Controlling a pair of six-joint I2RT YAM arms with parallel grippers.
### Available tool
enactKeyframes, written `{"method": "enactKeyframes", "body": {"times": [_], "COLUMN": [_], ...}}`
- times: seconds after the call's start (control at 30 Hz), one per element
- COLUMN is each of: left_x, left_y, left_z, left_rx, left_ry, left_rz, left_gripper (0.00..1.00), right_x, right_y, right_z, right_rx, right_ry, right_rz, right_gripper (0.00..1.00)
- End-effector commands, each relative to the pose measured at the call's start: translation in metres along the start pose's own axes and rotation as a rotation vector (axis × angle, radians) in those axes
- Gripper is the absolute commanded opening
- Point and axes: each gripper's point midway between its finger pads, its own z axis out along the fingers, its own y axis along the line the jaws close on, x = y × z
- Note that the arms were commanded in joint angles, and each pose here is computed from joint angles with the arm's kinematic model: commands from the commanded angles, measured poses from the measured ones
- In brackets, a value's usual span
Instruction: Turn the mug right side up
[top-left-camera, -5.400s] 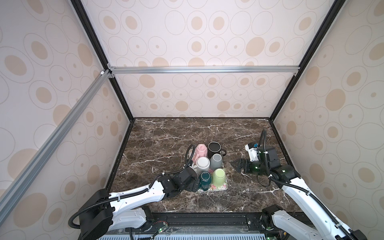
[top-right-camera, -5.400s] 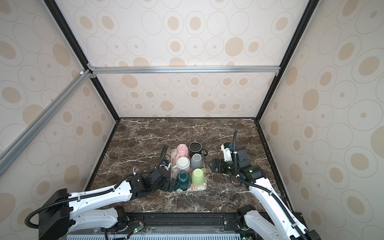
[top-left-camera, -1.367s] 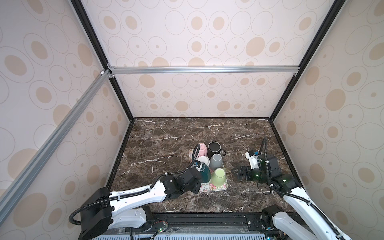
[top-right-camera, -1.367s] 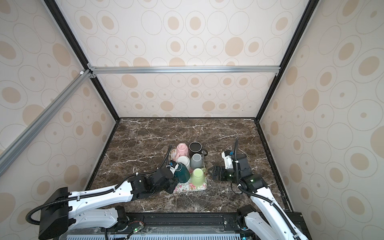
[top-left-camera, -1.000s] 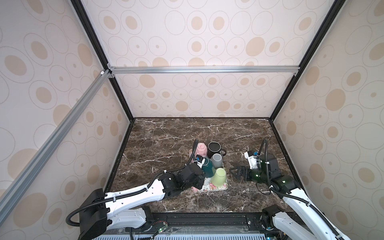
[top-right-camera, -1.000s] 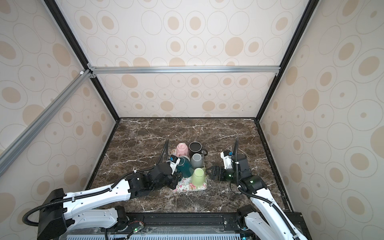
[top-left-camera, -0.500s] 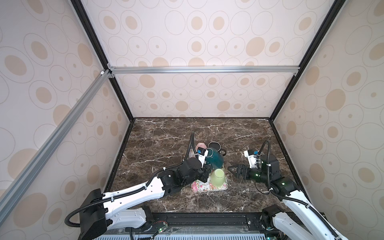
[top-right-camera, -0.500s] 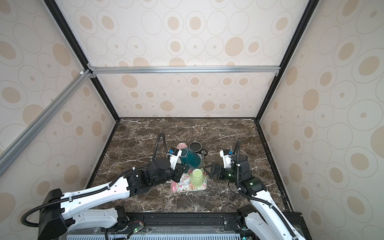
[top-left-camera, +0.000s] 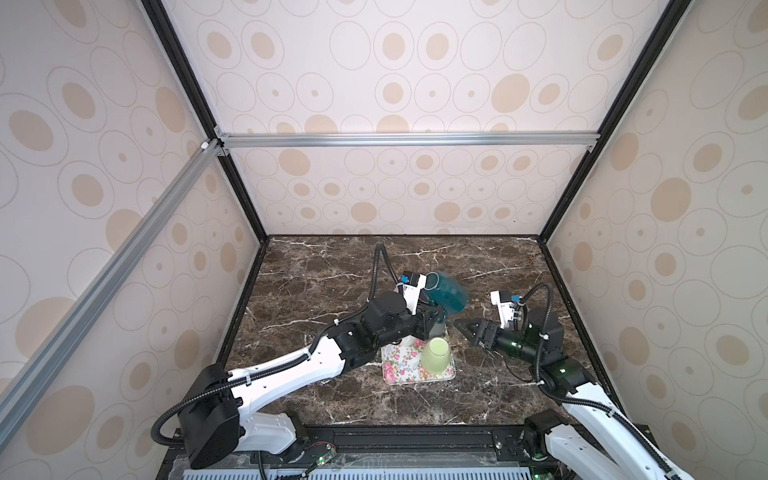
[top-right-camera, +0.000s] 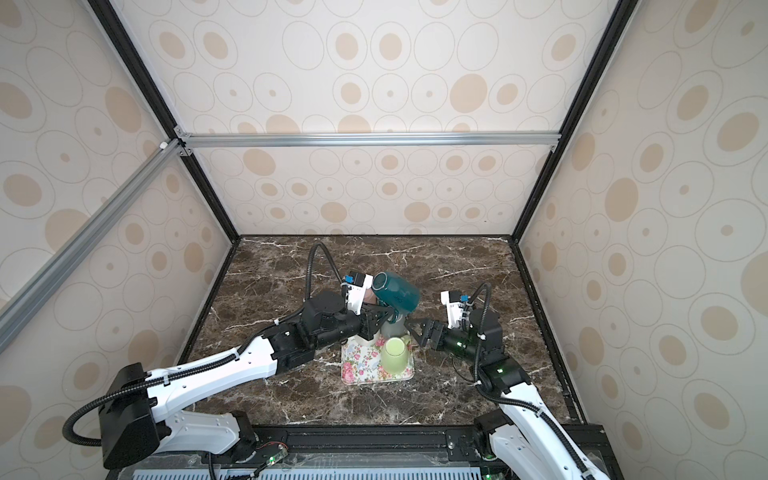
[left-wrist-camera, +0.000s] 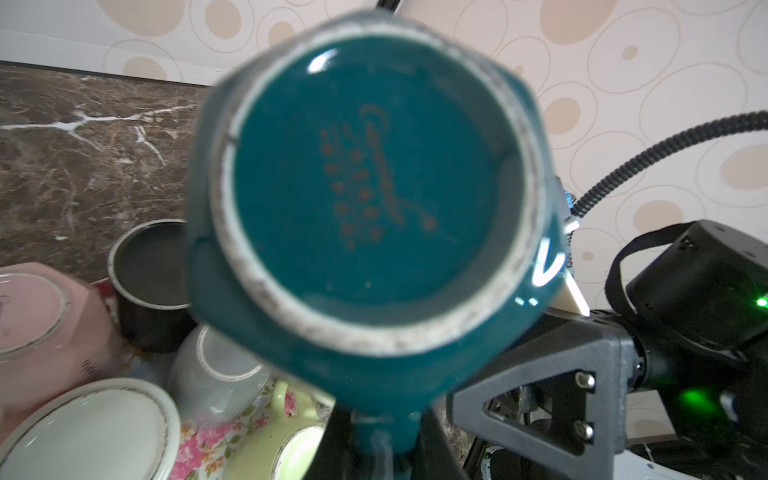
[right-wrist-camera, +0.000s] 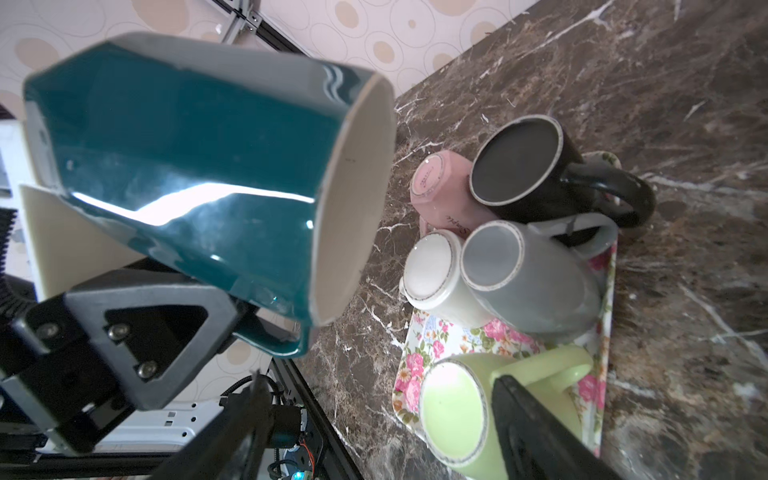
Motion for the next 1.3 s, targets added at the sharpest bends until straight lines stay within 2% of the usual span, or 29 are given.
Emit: {"method": "enactKeyframes", "body": {"times": [0.0,0.23,0.43,0.5,0.77,0.9,1.07,1.27], "left_x": [-0.068,-0.08,-0.077,-0.075,-0.069,-0.067,-0.062,-0.056], "left_y": [-0.053,-0.06,-0.063,-0.065,-0.068,-0.073,-0.073,-0.074], "left_z": [-0.012,-0.013,-0.011,-0.011,-0.014,-0.016,-0.013,-0.012], "left_rx": [0.218,0.336,0.389,0.407,0.447,0.501,0.519,0.548], "left_ry": [-0.187,-0.232,-0.232,-0.226,-0.214,-0.211,-0.201,-0.18], "left_rz": [-0.01,-0.062,-0.094,-0.105,-0.123,-0.147,-0.163,-0.181], "left_gripper": [0.0,0.0,0.0,0.0,0.0,0.0,0.0,0.0], "right_x": [-0.016,-0.03,-0.038,-0.04,-0.049,-0.053,-0.055,-0.058], "right_y": [0.022,0.031,0.036,0.039,0.052,0.055,0.06,0.066], "right_z": [0.002,0.013,0.016,0.015,0.008,0.008,0.008,0.002], "right_rx": [-0.083,-0.15,-0.168,-0.176,-0.207,-0.216,-0.245,-0.257], "right_ry": [-0.039,-0.06,-0.073,-0.08,-0.121,-0.129,-0.134,-0.163], "right_rz": [-0.025,-0.007,-0.013,-0.018,-0.048,-0.05,-0.052,-0.075], "right_gripper": [0.86,0.85,0.75,0.68,0.67,0.6,0.57,0.45]}}
